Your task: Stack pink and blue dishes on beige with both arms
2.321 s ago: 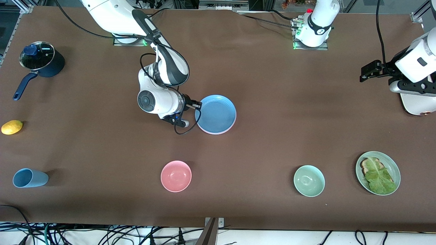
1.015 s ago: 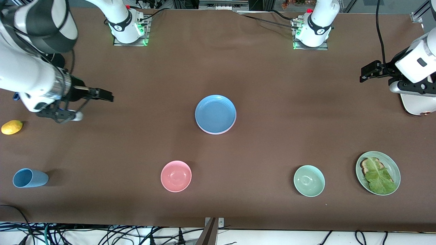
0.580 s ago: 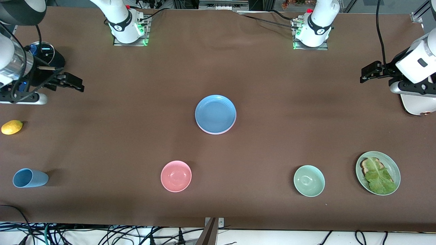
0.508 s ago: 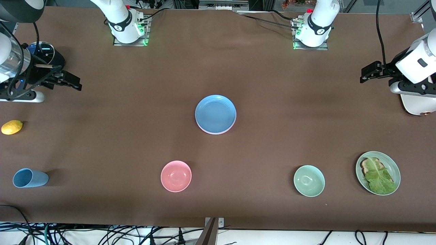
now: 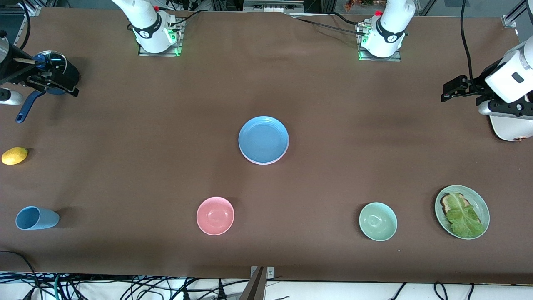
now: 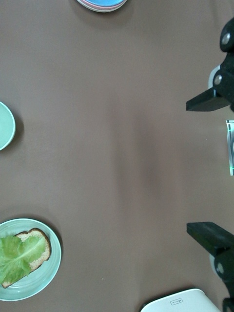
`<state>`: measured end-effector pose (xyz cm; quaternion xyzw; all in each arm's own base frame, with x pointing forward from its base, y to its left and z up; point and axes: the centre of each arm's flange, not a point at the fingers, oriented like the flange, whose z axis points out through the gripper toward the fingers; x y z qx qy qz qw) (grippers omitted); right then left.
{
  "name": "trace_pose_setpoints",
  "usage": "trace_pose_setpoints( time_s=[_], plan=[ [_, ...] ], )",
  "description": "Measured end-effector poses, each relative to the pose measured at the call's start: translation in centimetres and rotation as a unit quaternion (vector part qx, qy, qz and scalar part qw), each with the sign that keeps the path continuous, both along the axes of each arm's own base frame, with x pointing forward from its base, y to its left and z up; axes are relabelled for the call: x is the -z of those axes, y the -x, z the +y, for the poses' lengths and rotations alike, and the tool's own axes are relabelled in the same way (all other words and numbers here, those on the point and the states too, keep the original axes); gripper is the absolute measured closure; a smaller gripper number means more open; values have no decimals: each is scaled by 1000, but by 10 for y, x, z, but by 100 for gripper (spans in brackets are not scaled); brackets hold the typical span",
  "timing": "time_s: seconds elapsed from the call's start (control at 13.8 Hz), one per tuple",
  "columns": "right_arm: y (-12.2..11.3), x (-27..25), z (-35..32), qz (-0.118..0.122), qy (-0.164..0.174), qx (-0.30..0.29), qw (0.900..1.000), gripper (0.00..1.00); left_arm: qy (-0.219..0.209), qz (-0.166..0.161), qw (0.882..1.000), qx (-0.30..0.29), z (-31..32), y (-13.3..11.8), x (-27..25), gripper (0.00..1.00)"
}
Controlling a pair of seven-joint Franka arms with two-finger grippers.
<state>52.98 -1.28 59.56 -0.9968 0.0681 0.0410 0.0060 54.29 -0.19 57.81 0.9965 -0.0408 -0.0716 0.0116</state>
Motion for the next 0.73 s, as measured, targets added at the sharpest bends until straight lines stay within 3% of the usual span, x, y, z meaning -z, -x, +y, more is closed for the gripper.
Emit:
trace_pose_setpoints(
  time_s=[0.73],
  plan=[
    [-24,6,4,-1,1,-4,1000,0,0,2,1000,-9,9,0,3,0]
  ],
)
